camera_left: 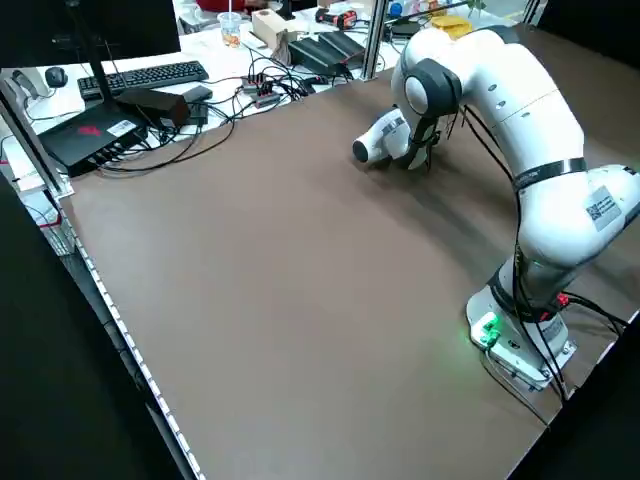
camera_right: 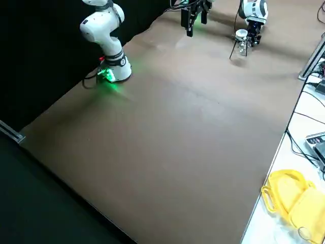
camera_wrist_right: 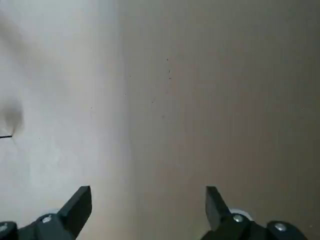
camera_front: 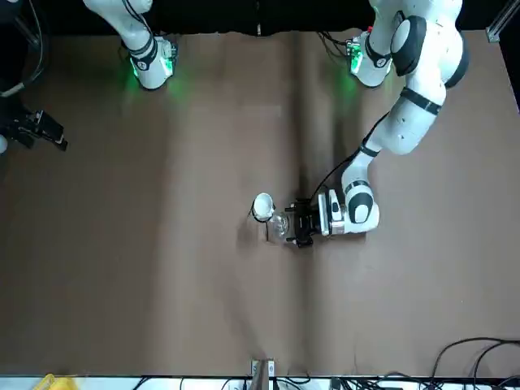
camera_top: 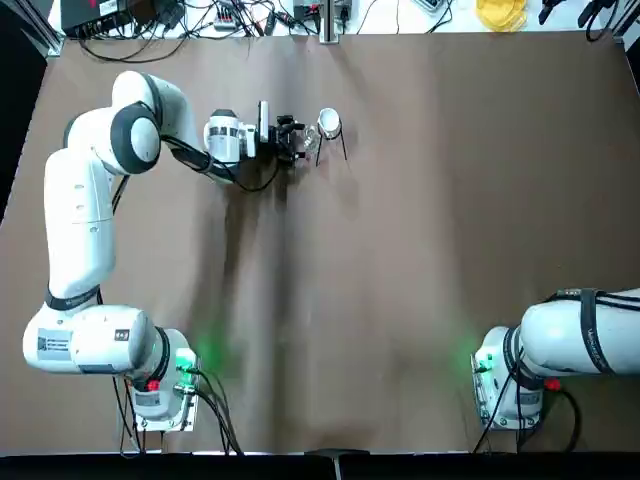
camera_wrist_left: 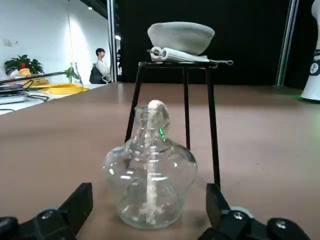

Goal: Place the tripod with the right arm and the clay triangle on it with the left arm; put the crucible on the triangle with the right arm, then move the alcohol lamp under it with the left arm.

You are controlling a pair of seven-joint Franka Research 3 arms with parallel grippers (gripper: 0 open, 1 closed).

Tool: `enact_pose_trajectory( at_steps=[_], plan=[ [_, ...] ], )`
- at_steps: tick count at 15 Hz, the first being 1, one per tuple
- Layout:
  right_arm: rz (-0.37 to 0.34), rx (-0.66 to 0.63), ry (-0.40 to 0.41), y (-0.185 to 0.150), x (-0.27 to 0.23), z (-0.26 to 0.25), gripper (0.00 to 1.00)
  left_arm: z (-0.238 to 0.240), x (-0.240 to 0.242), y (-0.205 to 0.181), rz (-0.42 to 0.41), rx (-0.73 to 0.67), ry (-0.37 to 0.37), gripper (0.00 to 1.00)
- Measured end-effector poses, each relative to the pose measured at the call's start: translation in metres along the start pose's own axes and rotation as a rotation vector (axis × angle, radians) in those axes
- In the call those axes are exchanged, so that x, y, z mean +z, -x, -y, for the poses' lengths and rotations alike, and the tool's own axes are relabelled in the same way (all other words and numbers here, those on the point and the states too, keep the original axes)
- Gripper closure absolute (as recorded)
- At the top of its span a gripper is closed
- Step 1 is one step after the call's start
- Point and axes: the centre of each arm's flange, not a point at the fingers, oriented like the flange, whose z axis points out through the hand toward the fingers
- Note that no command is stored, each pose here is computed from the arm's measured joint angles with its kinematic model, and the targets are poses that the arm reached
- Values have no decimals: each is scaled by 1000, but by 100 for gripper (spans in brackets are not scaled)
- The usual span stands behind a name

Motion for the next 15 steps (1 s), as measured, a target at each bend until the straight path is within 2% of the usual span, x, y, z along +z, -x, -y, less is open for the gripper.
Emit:
enact_pose_trajectory(
  at_steps=[4,10,11,15],
  plan=[
    [0,0,0,0,0,0,0,8,-25,-5,6,7,-33,0],
    [-1,0,0,0,0,0,0,15,-29,-16,4,25,-40,1],
    [-1,0,0,0,0,0,0,16,-28,-18,3,28,-40,6],
    [-1,0,0,0,0,0,0,18,-25,-22,0,37,-37,45]
  ],
)
